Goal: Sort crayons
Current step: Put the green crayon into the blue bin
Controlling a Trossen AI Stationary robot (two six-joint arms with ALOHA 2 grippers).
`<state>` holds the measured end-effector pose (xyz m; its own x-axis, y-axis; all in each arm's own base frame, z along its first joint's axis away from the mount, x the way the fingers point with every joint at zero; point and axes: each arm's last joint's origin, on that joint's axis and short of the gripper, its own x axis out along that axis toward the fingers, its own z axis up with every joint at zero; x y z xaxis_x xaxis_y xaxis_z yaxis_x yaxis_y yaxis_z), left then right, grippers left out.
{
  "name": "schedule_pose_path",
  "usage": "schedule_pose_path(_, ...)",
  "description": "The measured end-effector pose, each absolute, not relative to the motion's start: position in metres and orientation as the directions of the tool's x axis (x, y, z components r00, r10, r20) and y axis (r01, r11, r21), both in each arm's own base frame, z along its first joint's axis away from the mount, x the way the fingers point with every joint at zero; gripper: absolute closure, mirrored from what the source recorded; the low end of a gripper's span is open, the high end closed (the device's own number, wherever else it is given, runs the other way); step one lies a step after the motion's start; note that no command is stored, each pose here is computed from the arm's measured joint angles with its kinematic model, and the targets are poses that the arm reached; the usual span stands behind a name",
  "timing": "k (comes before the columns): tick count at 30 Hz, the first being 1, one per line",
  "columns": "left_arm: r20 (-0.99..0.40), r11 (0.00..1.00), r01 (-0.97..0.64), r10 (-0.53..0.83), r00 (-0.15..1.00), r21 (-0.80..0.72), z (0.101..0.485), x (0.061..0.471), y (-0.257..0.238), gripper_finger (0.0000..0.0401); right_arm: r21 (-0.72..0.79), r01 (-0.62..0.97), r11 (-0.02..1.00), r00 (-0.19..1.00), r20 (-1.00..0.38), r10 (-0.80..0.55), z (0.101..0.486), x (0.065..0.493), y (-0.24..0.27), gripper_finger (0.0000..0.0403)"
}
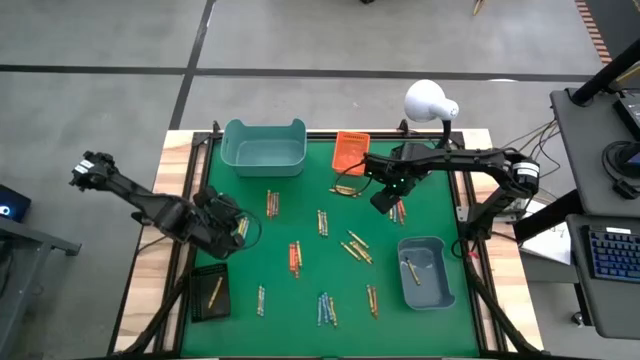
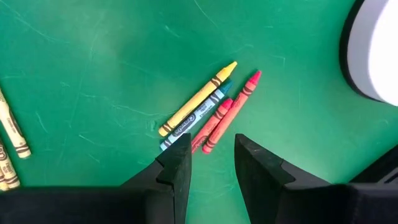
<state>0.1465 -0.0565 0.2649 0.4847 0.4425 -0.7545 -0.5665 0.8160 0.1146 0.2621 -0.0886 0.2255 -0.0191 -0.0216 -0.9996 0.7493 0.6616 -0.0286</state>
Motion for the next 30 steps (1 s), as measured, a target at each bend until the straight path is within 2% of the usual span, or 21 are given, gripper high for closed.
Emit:
schedule_pose_path(8,-0.682,0.803,-0.556,0.530,0.504,0.214,0.274,0.155,-0.033,0.0364,0.011,0.783,0.622,0.035,-0.999,-0.027,0.212,0.269,-0.114,0.0294)
schedule_pose_path(11,-0.664,0.801,-0.564,0.535,0.522,0.201,0.277,0.158,-0.029,0.0364,0.010,0.794,0.607,0.003,-1.000,0.013,0.208,0.266,-0.119,0.0294)
schedule_pose_path(20,-0.693,0.810,-0.577,0.476,0.541,0.106,0.278,0.156,-0.030,0.0364,-0.083,0.773,0.629,-0.201,-0.972,0.119,0.212,0.245,-0.109,0.0294)
schedule_pose_path(26,-0.668,0.798,-0.590,0.507,0.545,0.125,0.279,0.157,-0.029,0.0364,-0.082,0.755,0.651,-0.198,-0.974,0.108,0.213,0.246,-0.099,0.0294)
schedule_pose_path(30,-0.635,0.776,-0.607,0.558,0.534,0.172,0.283,0.157,-0.024,0.0364,-0.102,0.741,0.664,-0.175,-0.984,0.044,0.211,0.251,-0.096,0.0294)
